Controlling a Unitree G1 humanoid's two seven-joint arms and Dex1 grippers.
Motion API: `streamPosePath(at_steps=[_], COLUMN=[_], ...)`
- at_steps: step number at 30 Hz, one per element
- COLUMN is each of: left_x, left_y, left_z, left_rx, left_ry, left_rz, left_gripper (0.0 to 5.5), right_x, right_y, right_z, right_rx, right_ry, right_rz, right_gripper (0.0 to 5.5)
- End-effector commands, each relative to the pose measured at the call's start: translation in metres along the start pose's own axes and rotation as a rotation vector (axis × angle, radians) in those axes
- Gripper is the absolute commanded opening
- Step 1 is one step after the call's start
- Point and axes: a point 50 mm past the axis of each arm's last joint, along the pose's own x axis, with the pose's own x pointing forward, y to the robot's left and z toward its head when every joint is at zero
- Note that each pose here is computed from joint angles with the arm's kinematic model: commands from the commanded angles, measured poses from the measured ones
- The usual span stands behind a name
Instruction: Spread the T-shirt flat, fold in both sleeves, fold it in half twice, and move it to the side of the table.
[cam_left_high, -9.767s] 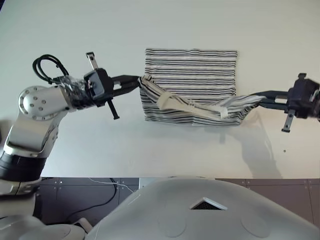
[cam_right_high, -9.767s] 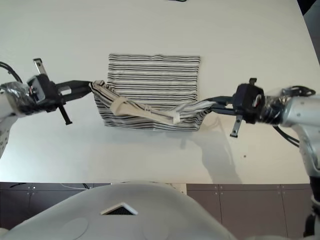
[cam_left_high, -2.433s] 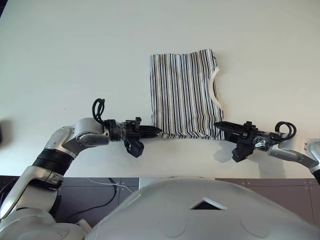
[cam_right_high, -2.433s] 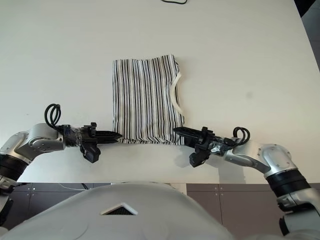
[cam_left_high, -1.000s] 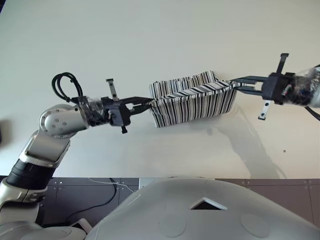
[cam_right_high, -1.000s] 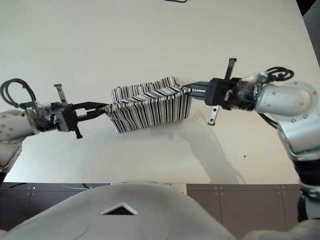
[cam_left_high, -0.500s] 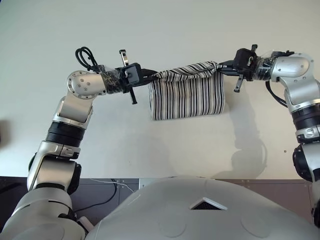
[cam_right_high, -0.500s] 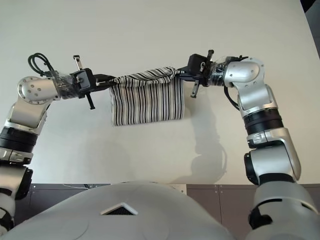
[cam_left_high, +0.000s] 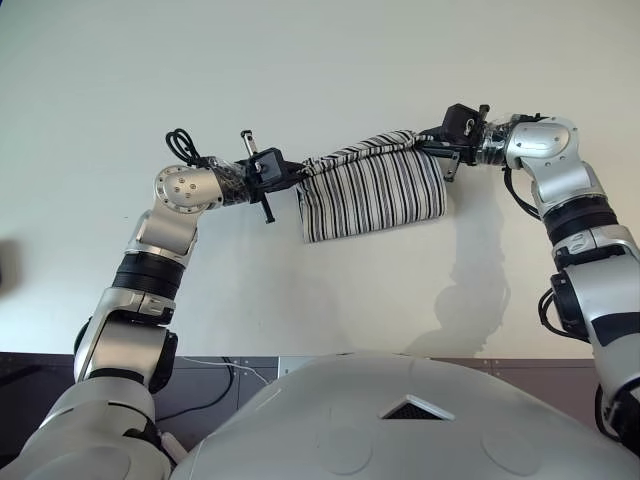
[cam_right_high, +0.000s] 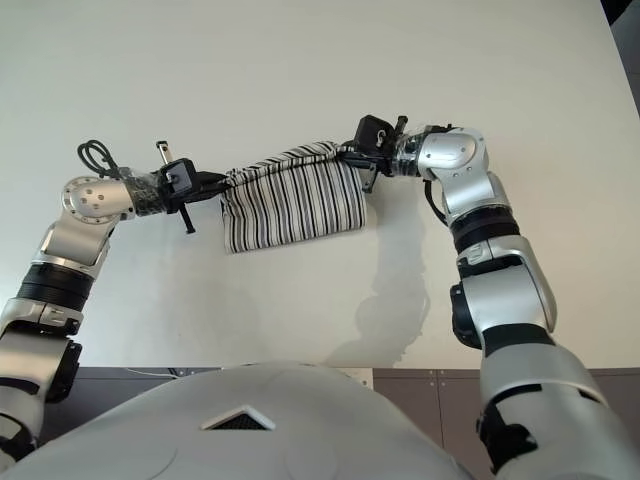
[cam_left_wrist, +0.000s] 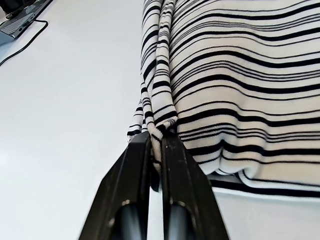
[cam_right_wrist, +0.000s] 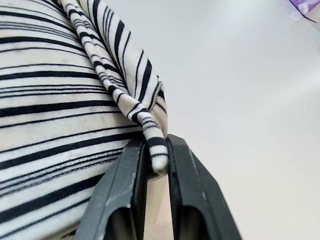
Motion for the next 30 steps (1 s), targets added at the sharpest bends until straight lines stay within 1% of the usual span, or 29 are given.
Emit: streamPosePath(at_steps=[1, 2, 4, 7, 9, 11, 14, 16, 19, 21, 24, 26, 30], left_x=[0.008, 0.009, 0.01, 0.009, 0.008, 0.009, 0.015, 0.019, 0.023, 0.022, 0.018, 0.031, 0.057], left_y=[-0.001, 0.001, 0.008, 0.026, 0.034, 0.037, 0.034, 0.034, 0.035, 0.034, 0.017, 0.008, 0.001], left_z=[-0.005, -0.006, -0.003, 0.005, 0.004, 0.0, -0.002, 0.0, 0.006, 0.004, -0.005, -0.004, 0.003], left_rx=[-0.027, -0.028, -0.037, -0.071, -0.076, -0.067, -0.036, -0.02, 0.013, 0.059, 0.14, 0.132, 0.082], left_ry=[0.034, 0.036, 0.019, -0.034, -0.011, 0.023, 0.057, 0.055, 0.047, 0.076, 0.145, 0.136, 0.093], left_rz=[0.028, 0.05, 0.122, 0.269, 0.335, 0.353, 0.341, 0.339, 0.331, 0.302, 0.14, 0.095, 0.102], left_gripper=[0.97, 1.15, 1.47, 1.47, 1.47, 1.47, 1.47, 1.47, 1.47, 1.47, 1.47, 1.47, 1.47], right_x=[0.005, 0.004, 0.001, -0.005, -0.003, 0.0, 0.012, 0.019, 0.024, 0.024, 0.025, 0.026, 0.031], right_y=[-0.003, -0.004, -0.008, -0.011, -0.008, -0.003, 0.012, 0.02, 0.026, 0.029, 0.034, 0.033, 0.033], right_z=[0.005, 0.005, 0.01, 0.022, 0.032, 0.043, 0.055, 0.053, 0.042, 0.034, 0.03, 0.034, 0.045], right_rx=[-0.024, -0.028, -0.023, -0.03, -0.051, -0.061, -0.035, 0.01, 0.193, 0.234, 0.216, 0.17, 0.073], right_ry=[-0.02, -0.026, -0.074, -0.173, -0.229, -0.281, -0.349, -0.346, -0.32, -0.275, -0.219, -0.215, -0.216], right_rz=[-0.045, -0.07, -0.119, -0.158, -0.15, -0.129, -0.013, 0.068, 0.217, 0.28, 0.359, 0.366, 0.392], right_gripper=[1.26, 1.48, 1.52, 1.52, 1.52, 1.52, 1.52, 1.52, 1.52, 1.52, 1.52, 1.52, 1.52])
